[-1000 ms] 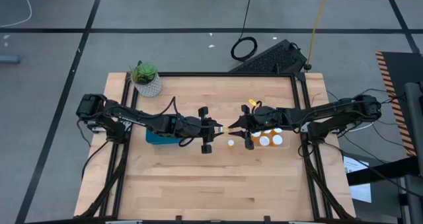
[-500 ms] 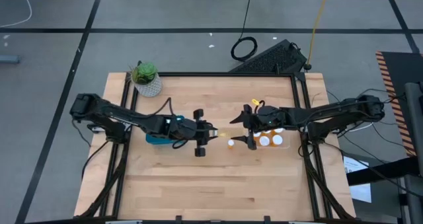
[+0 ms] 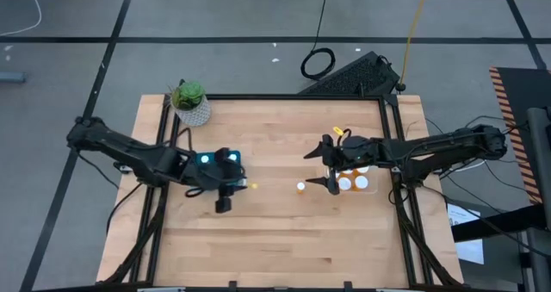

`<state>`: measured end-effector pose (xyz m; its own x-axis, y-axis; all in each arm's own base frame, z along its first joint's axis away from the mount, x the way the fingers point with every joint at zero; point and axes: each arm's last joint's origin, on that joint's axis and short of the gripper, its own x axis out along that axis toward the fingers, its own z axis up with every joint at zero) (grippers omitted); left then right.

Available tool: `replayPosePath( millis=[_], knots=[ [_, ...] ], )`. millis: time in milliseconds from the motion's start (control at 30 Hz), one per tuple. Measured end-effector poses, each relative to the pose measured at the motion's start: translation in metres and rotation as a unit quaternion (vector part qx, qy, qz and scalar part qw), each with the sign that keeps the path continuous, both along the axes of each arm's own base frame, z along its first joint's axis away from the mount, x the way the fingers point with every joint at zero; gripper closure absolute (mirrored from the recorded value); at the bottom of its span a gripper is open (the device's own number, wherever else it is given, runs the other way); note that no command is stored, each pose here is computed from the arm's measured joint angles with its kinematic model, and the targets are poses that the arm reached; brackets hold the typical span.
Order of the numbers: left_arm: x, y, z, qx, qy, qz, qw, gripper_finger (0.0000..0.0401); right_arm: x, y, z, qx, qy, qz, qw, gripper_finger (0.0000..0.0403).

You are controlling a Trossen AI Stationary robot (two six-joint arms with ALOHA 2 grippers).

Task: Pick and place medicine bottles into bin by pill shape (circle, oval)
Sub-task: Put the small yellow pill bottle into the blue bin

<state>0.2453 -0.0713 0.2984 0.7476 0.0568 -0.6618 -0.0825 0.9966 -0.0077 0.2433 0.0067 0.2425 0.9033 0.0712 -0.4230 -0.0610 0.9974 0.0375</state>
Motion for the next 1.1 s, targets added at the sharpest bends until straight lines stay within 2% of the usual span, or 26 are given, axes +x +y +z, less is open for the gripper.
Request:
replayPosePath(
  millis=[200,333,600,733,900,1100],
  knots=[
    [-0.027,-0.003,0.001,-0.044,0.056,0.048,0.996,0.0272,-0.001,0.0,-0.002,-0.008,0.009,0.004,1.0,0.0042],
    [-0.039,-0.004,-0.004,-0.053,0.107,0.077,0.99,0.0272,-0.001,0.0,-0.002,-0.012,0.012,0.006,1.0,0.0042],
    [-0.057,0.003,-0.013,-0.028,0.193,0.131,0.972,0.0272,-0.001,0.0,-0.003,-0.014,0.014,0.007,1.0,0.0042],
    [-0.066,0.012,-0.017,-0.006,0.243,0.158,0.957,0.0272,-0.001,0.0,-0.003,-0.013,0.014,0.007,1.0,0.0042],
    [-0.066,0.025,-0.024,0.007,0.269,0.176,0.947,0.0272,-0.001,0.0,-0.003,-0.015,0.013,0.007,1.0,0.0042],
    [-0.065,0.041,-0.045,-0.011,0.306,0.178,0.935,0.0272,-0.001,0.0,-0.003,-0.015,0.014,0.008,1.0,0.0042]
  ],
)
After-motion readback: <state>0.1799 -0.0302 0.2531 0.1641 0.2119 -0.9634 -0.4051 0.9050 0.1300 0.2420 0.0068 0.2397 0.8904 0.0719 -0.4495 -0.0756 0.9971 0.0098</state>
